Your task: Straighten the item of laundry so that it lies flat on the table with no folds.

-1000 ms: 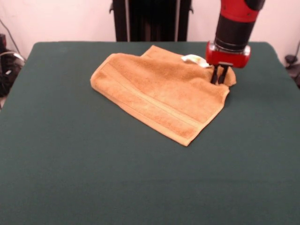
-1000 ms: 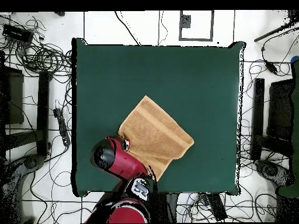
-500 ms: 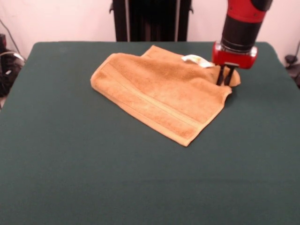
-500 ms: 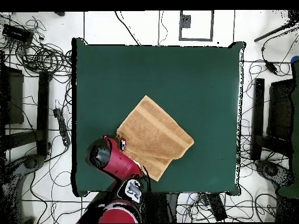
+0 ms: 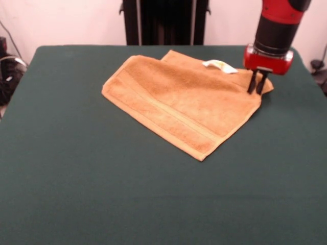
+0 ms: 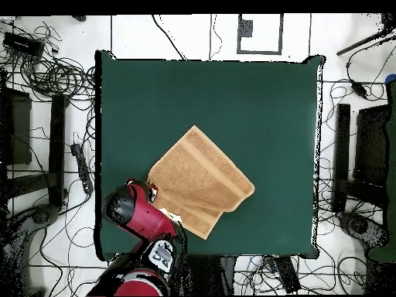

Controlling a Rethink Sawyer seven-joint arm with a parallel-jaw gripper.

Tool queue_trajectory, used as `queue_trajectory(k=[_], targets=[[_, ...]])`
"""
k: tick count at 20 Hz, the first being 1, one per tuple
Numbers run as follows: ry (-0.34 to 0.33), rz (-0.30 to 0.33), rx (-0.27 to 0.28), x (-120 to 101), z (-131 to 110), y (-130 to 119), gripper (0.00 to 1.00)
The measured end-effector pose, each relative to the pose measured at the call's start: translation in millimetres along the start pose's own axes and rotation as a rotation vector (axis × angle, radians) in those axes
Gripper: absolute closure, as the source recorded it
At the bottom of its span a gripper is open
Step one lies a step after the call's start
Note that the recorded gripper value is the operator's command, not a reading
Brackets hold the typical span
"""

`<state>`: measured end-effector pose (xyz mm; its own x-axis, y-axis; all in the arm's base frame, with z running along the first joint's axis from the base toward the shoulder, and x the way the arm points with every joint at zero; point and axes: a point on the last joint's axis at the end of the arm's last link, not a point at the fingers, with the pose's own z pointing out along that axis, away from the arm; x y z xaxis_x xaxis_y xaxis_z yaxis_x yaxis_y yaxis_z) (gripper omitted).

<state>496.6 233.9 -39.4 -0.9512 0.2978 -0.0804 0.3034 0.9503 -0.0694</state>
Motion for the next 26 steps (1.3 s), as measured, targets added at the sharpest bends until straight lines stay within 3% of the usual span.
queue_trajectory(k=[8, 26], targets=[[0.000, 0.052, 0.000, -0.2, 1.1, 0.3, 1.00], [0.010, 0.055, -0.012, -3.6, 3.4, -1.2, 1.00]])
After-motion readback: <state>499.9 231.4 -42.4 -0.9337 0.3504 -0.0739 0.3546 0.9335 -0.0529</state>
